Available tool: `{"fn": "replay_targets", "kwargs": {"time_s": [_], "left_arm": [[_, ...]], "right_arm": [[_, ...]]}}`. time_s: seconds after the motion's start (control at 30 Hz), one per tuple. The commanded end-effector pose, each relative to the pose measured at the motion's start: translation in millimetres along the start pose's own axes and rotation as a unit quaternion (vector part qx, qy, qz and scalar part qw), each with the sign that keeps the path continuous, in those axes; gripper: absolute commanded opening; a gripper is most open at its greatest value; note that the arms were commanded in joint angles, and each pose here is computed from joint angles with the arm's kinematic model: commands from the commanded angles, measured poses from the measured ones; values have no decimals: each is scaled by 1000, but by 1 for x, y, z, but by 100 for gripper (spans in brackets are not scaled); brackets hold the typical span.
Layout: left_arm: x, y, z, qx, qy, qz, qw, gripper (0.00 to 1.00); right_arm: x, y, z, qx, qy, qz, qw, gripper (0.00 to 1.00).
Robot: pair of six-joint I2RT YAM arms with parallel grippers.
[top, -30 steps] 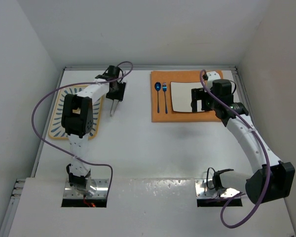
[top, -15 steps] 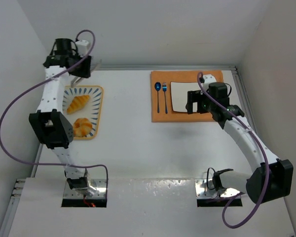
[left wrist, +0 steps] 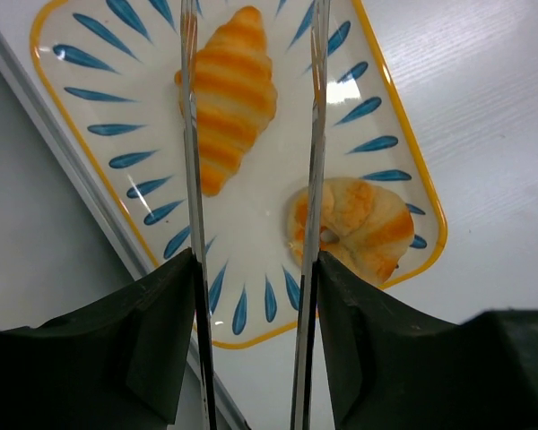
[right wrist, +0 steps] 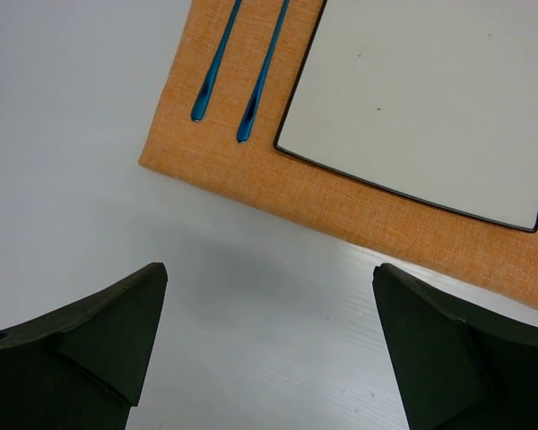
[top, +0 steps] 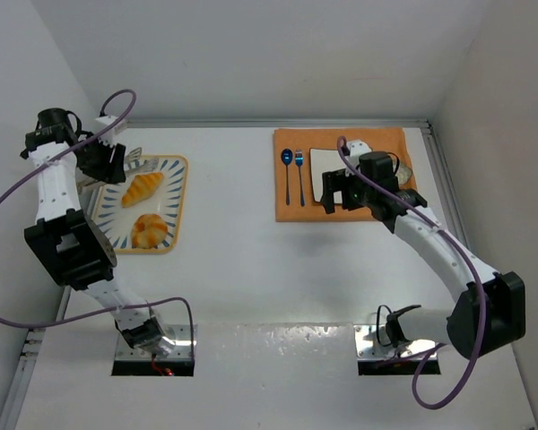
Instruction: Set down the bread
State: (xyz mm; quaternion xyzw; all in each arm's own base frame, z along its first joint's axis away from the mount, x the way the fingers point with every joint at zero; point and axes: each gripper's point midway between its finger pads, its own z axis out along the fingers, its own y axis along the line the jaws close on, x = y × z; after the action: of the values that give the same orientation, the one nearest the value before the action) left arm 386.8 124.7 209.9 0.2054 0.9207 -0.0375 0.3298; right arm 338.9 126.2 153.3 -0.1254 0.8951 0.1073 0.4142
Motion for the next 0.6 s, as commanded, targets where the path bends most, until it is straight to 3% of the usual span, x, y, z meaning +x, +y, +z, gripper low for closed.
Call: {"fn": "replay_targets", "kwargs": {"time_s": [0.0, 0.13, 0.57], "left_arm": [[1, 3, -2, 17, -29, 45, 998, 58], [22, 7, 19, 26, -12, 47, 998, 58], [23, 37, 63, 6, -14, 38, 999, 63]], "right_arm": [[-24, 9, -5, -12, -33, -14, 999, 97], [-23, 8, -8, -10, -31, -21, 999, 97], [-33, 16, -6, -20, -27, -42, 999, 97]]}}
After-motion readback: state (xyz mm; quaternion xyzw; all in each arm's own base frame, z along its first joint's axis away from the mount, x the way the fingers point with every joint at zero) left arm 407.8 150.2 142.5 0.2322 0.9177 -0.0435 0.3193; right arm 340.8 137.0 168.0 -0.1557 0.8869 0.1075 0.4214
